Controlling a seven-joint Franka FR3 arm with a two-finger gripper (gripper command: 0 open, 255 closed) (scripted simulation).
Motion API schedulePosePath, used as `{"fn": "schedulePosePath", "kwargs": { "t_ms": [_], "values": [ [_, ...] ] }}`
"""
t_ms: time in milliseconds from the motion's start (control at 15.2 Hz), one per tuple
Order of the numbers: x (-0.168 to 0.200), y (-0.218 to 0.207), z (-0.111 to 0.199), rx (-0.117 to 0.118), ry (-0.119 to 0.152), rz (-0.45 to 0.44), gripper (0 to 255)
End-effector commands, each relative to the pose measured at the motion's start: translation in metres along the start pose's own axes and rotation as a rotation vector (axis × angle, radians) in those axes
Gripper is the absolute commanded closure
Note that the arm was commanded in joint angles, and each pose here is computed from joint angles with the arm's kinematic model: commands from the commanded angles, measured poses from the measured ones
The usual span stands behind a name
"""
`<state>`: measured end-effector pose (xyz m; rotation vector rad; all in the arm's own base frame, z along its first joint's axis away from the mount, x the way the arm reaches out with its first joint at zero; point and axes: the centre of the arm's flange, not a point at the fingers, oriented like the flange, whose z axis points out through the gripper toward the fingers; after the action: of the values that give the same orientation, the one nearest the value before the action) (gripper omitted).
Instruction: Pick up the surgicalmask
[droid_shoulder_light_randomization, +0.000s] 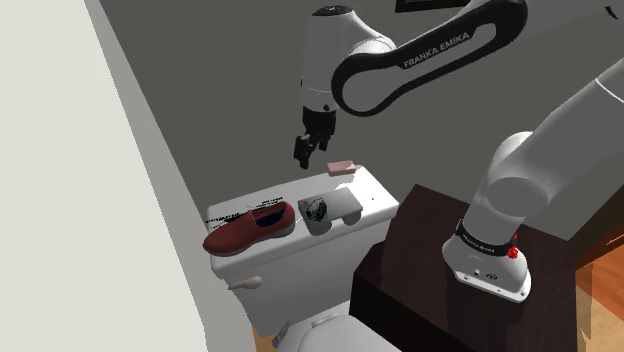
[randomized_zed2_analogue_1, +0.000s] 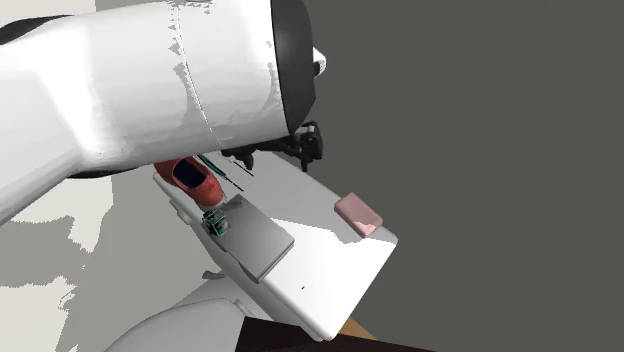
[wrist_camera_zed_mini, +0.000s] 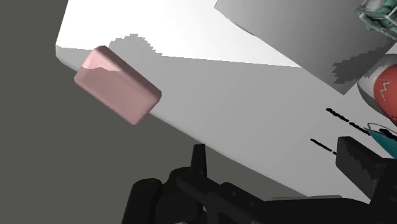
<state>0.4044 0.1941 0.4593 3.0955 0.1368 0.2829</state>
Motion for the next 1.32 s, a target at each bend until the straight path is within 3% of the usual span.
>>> {"fn": "schedulePosePath", "kwargs": {
  "t_ms": [0, 660, 1254],
  "values": [
    [0.009, -0.018, 0.017, -0.001, 0.007, 0.009, 0],
    [0.061, -0.102, 0.096, -0.013, 0.033, 0.044, 0],
    [0.054, -0.104, 0.136, -0.013, 0.033, 0.044, 0]
  ]
}}
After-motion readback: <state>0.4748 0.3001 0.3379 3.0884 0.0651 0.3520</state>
